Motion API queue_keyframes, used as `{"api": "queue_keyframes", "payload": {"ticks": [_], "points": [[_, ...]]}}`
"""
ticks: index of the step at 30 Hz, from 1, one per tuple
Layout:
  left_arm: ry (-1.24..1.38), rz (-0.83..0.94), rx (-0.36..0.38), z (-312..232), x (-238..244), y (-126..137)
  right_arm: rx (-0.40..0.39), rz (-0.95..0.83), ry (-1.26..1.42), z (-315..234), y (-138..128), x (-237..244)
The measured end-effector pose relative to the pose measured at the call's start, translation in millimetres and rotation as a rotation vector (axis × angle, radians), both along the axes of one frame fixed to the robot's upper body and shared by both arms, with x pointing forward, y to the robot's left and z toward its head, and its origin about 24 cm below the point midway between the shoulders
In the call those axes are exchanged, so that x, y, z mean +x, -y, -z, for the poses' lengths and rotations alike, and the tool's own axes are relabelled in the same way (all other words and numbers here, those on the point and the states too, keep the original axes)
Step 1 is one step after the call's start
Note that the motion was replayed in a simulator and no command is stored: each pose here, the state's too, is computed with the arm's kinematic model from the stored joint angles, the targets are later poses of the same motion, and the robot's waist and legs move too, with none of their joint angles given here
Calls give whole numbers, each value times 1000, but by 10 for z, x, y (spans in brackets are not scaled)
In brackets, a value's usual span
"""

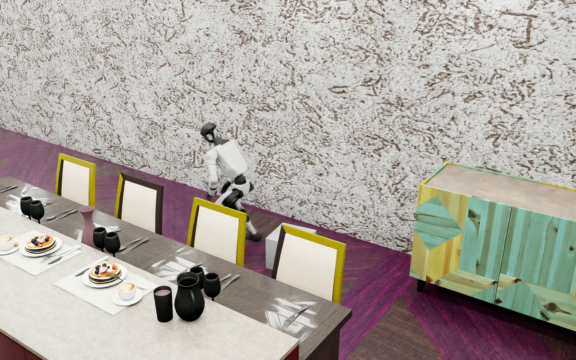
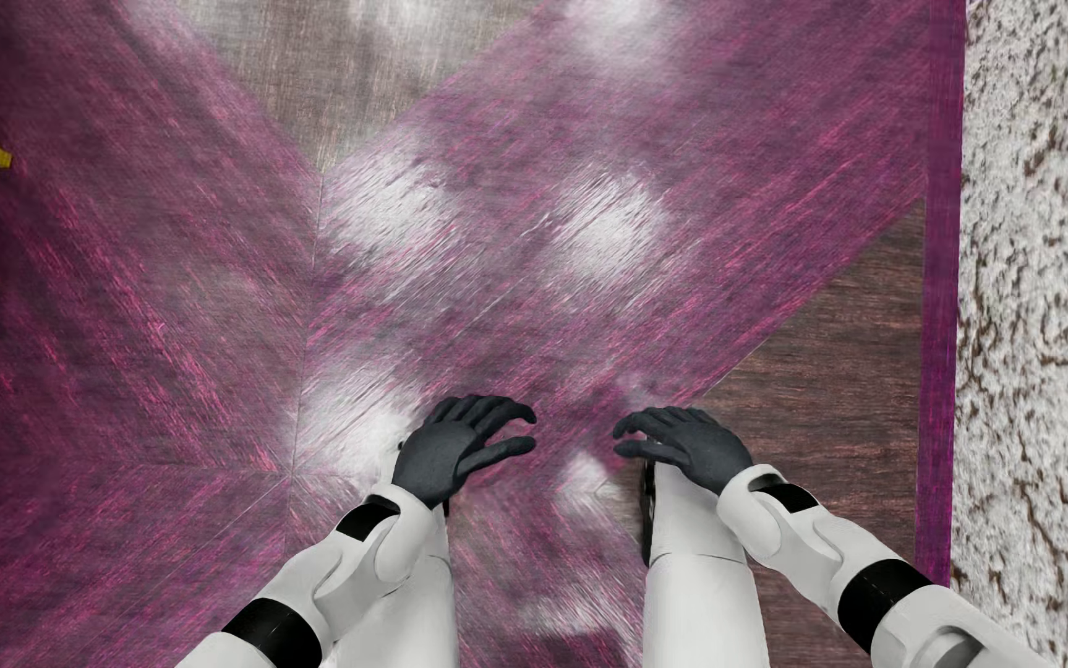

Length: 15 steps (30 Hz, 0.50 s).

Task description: Rise from the dark gray box

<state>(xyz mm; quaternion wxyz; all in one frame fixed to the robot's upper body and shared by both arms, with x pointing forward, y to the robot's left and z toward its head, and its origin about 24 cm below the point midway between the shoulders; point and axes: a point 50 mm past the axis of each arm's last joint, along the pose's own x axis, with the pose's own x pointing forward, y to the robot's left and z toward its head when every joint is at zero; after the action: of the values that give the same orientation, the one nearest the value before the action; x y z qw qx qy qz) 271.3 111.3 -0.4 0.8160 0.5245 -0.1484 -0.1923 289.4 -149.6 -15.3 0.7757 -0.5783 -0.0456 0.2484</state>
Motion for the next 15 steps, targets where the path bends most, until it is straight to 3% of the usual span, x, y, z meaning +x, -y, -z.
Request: {"api": "queue_keyframes", "payload": {"ticks": [1, 3, 4, 5, 7, 9, 11, 12, 15], "points": [[4, 104, -22, -90, -38, 175, 21, 57, -10, 74, 146, -79], [17, 210, -60, -239, -105, 330, 137, 158, -34, 115, 239, -200], [19, 212, -78, -288, -109, 286, 195, 233, 10, 151, 200, -250], [67, 227, -94, -383, -104, 369, 204, 288, 53, 140, 284, -265], [65, 164, -112, -452, -78, 226, 232, 347, 89, 127, 303, -290], [77, 88, -141, -448, -67, 62, 308, 445, 107, 135, 292, -286], [98, 61, -138, -457, -54, -32, 457, 530, 54, 119, 315, -269], [87, 53, -87, -473, -40, -136, 512, 590, 13, 193, 296, -324], [32, 83, -3, -435, -103, -297, 480, 783, -30, 457, 508, -601]]}}
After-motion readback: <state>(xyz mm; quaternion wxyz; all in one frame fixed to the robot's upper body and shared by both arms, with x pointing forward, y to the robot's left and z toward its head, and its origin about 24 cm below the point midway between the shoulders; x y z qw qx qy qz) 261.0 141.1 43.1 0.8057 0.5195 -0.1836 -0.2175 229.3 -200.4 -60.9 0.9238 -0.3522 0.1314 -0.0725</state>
